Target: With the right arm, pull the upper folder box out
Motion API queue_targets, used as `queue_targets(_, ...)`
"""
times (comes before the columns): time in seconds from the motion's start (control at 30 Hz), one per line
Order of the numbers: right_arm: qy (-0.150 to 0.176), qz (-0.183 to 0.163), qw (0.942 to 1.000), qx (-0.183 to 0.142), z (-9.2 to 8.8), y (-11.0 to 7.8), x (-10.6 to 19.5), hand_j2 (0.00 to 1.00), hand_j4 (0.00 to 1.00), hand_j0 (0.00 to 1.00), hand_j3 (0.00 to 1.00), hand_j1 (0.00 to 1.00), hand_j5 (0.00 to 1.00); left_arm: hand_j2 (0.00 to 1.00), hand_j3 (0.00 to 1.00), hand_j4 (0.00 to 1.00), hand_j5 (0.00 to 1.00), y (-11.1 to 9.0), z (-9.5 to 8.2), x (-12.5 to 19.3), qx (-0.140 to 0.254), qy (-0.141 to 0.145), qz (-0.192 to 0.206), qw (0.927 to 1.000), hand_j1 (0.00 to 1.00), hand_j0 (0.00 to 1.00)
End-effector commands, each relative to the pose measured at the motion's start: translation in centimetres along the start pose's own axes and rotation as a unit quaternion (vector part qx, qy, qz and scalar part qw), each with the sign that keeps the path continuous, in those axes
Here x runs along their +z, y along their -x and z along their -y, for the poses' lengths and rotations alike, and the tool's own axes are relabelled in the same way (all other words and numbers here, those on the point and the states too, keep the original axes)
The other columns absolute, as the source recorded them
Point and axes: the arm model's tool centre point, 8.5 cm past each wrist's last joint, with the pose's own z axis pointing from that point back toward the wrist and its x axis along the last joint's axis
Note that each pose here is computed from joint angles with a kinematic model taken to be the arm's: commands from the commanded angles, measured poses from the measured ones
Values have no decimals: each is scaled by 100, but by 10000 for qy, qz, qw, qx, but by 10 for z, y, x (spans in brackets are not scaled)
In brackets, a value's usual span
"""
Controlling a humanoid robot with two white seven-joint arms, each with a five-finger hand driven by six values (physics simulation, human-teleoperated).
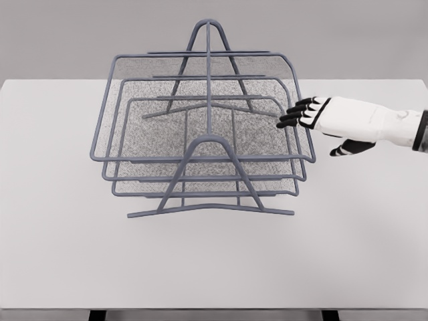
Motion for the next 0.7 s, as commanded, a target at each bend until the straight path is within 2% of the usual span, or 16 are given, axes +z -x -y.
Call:
queue_targets(0.0,-132,-30,9999,-11,-4,1,3,100,100,100,100,100,100,100,100,100,100,0,0,0,3,-1,1,10000,100,100)
queue_targets(0.1,-293,-39,9996,-28,-11,1,5,100,100,100,100,100,100,100,100,100,100,0,0,0,3,-1,1,10000,100,100)
queue_targets(0.27,-437,-192,9989,20,-11,6,19,100,100,100,100,100,100,100,100,100,100,0,0,0,3,-1,1,10000,100,100)
queue_targets(0.67,-711,-619,9954,184,0,20,57,100,100,100,100,100,100,100,100,100,100,0,0,0,3,-1,1,10000,100,100)
